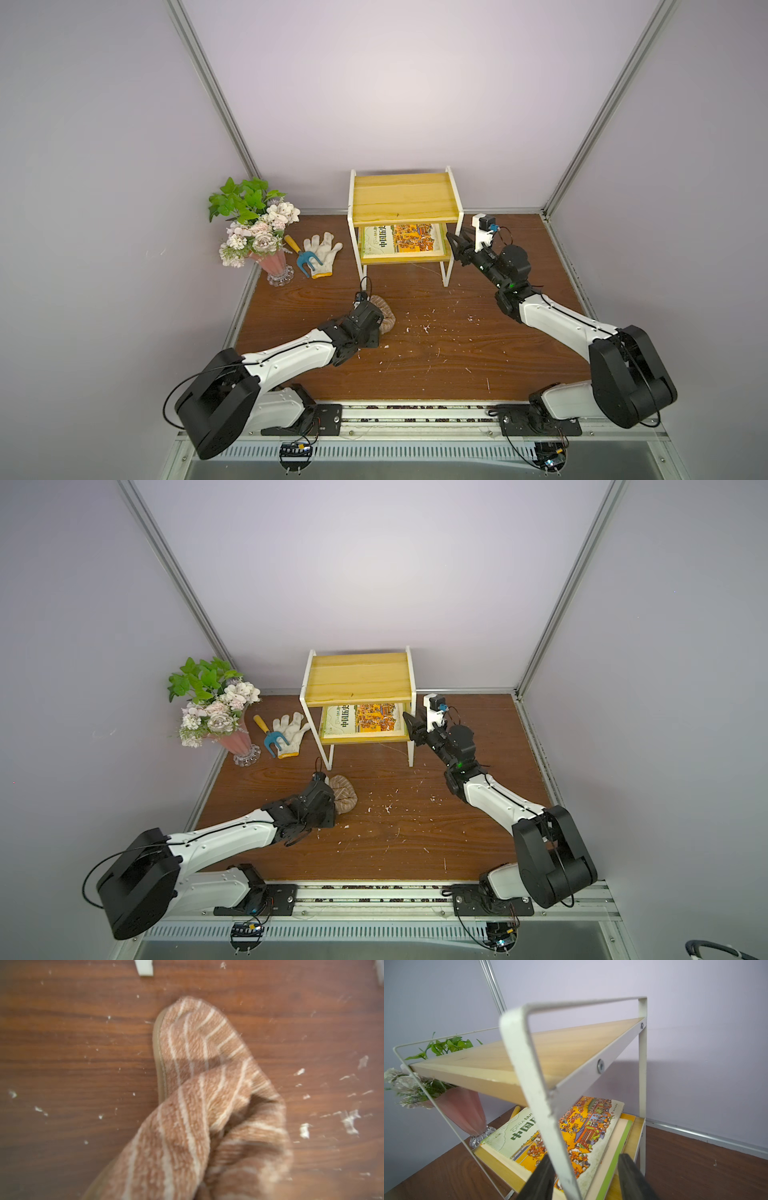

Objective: Wipe the bookshelf clean with a cloth
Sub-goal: Place the cleaning item at the center of the board, then reset both arms

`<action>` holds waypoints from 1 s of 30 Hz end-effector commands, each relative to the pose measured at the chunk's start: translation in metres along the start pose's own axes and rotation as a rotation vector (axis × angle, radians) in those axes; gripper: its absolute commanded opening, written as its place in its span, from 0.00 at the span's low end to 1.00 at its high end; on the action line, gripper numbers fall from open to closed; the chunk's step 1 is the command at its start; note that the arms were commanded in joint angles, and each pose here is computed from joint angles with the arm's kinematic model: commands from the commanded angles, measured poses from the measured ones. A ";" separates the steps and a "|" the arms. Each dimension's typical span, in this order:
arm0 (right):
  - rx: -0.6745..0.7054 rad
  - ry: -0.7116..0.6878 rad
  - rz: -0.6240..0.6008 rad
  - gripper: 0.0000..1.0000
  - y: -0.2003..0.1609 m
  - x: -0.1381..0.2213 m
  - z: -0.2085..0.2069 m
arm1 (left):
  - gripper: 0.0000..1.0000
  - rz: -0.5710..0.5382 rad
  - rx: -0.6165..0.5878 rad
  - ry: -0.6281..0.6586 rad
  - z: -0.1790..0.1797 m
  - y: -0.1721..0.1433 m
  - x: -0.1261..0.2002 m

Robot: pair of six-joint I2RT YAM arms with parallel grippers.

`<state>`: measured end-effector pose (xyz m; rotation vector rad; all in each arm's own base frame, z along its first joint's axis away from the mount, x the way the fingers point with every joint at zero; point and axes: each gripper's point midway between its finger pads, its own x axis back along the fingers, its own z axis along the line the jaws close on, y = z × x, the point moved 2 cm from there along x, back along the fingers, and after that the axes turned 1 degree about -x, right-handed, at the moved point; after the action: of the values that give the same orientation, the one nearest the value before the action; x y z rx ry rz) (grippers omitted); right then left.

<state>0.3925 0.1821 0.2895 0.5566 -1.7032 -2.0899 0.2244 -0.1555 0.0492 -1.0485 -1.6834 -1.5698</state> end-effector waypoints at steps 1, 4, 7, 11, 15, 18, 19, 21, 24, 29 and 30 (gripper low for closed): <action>0.018 -0.012 -0.050 0.56 0.017 0.011 0.002 | 0.41 -0.044 -0.058 0.012 -0.005 0.011 0.003; 0.015 0.008 -0.052 0.65 0.017 0.018 0.007 | 0.59 -0.126 -0.141 -0.113 -0.024 0.015 0.026; 0.017 0.043 -0.045 0.72 0.016 0.026 0.014 | 0.91 -0.186 -0.132 -0.209 -0.029 0.017 0.047; 0.001 0.025 -0.047 0.82 0.015 0.040 0.013 | 1.00 -0.279 -0.014 -0.191 -0.017 0.032 0.070; -0.016 -0.027 -0.097 0.88 0.017 0.062 0.008 | 1.00 -0.505 0.167 -0.105 0.016 0.056 0.099; -0.016 -0.134 -0.162 0.93 0.020 0.082 -0.006 | 1.00 -0.664 0.262 -0.043 0.038 0.074 0.114; -0.014 -0.190 -0.181 0.94 0.020 0.089 -0.014 | 1.00 -0.694 0.294 -0.004 0.048 0.080 0.117; -0.021 -0.359 -0.215 0.95 0.016 0.107 -0.038 | 1.00 -0.753 0.354 0.094 0.069 0.090 0.122; -0.029 -0.659 -0.251 0.96 0.001 0.143 -0.079 | 1.00 -0.849 0.400 0.279 0.102 0.100 0.132; -0.039 -1.042 -0.230 0.99 -0.030 0.200 -0.130 | 1.00 -0.889 0.422 0.424 0.149 0.115 0.129; -0.035 -1.080 -0.219 0.99 -0.036 0.207 -0.136 | 1.00 -0.894 0.421 0.456 0.158 0.115 0.127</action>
<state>0.3055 0.0114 0.2190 -0.2506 -2.0731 -2.6432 0.2670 -0.0060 0.1908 0.1927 -2.1767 -1.5882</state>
